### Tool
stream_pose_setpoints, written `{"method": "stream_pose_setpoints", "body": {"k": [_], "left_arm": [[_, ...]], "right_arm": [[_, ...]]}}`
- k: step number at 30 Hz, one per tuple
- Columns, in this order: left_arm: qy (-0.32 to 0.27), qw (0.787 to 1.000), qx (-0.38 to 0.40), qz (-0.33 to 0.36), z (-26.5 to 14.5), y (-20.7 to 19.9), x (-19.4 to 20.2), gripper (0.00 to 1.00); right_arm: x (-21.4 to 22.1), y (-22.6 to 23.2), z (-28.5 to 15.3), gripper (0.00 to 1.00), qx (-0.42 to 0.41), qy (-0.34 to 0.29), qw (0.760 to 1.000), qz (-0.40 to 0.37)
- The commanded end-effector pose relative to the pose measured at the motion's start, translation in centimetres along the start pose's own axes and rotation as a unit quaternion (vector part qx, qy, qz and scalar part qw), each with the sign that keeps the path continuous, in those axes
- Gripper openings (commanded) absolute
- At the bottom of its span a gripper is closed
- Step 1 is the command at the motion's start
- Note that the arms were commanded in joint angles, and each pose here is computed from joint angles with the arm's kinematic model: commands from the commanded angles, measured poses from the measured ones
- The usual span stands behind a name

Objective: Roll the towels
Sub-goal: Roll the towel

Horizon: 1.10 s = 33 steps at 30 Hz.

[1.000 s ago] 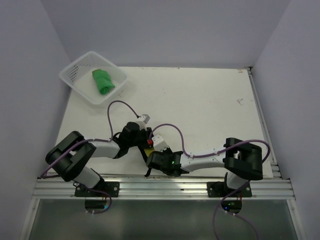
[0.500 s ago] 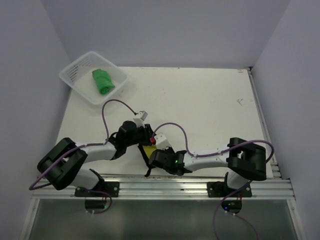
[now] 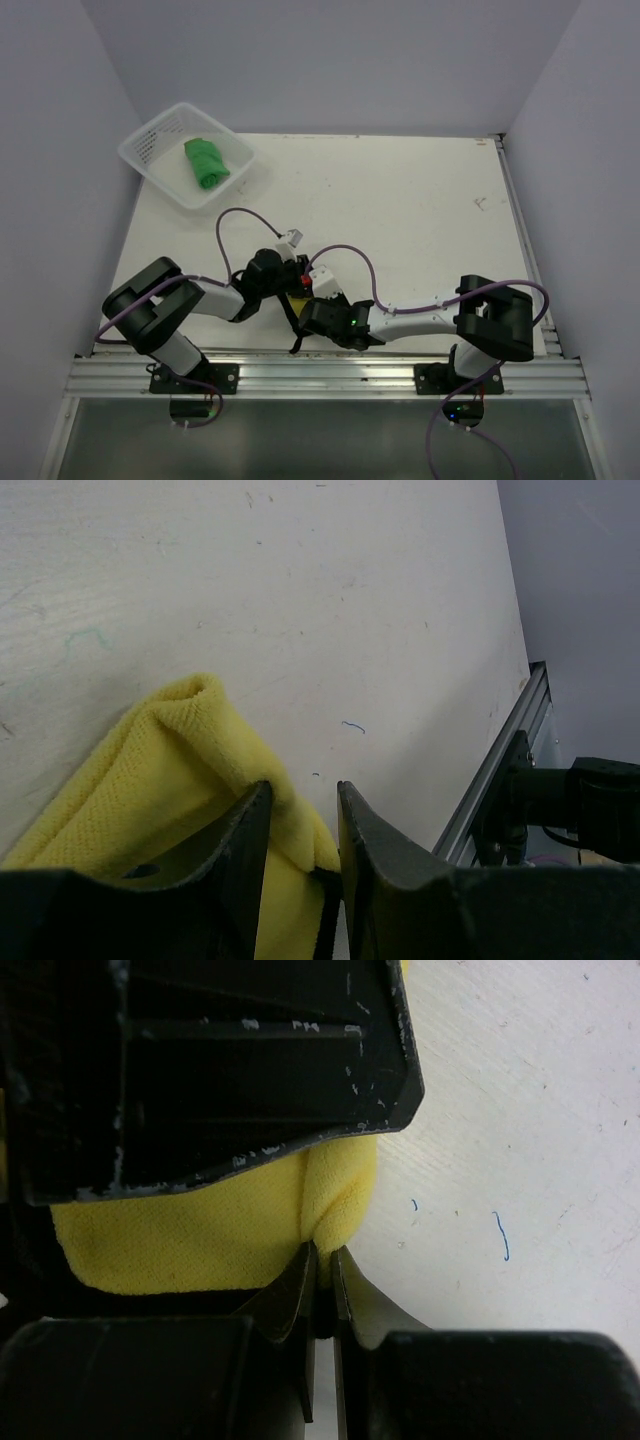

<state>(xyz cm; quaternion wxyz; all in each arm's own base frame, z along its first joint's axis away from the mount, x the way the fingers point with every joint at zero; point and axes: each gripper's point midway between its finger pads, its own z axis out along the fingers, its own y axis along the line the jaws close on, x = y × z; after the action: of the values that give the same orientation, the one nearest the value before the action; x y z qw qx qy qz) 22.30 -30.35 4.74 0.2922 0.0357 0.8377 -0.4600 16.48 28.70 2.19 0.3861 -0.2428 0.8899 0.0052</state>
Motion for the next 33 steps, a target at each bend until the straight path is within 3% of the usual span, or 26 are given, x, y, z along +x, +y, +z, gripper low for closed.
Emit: {"method": "stream_pose_setpoints", "body": {"k": [1,12,23,27,33], "left_arm": [[-0.032,0.998,0.044,0.008,0.5,-2.6,-1.9,0.36],[-0.033,0.998,0.046,0.004,0.7,-3.7,-2.3,0.36],[-0.048,0.994,-0.091,0.033,-0.7,-0.1,-3.6,0.35],[-0.051,0.995,-0.072,0.035,-1.0,-1.1,-4.0,0.35],[-0.057,0.998,0.027,0.018,-0.4,-5.0,-4.4,0.36]], "right_arm": [[1.1,-0.1,0.3,0.0,-0.005,0.018,1.0,0.007],[1.1,0.0,0.4,0.0,-0.004,0.019,1.0,0.008],[1.2,-0.1,0.5,0.0,-0.003,0.02,1.0,0.009],[1.2,-0.1,0.5,0.0,-0.004,0.02,1.0,0.011],[1.2,-0.2,0.5,0.0,-0.004,0.019,1.0,0.014]]}}
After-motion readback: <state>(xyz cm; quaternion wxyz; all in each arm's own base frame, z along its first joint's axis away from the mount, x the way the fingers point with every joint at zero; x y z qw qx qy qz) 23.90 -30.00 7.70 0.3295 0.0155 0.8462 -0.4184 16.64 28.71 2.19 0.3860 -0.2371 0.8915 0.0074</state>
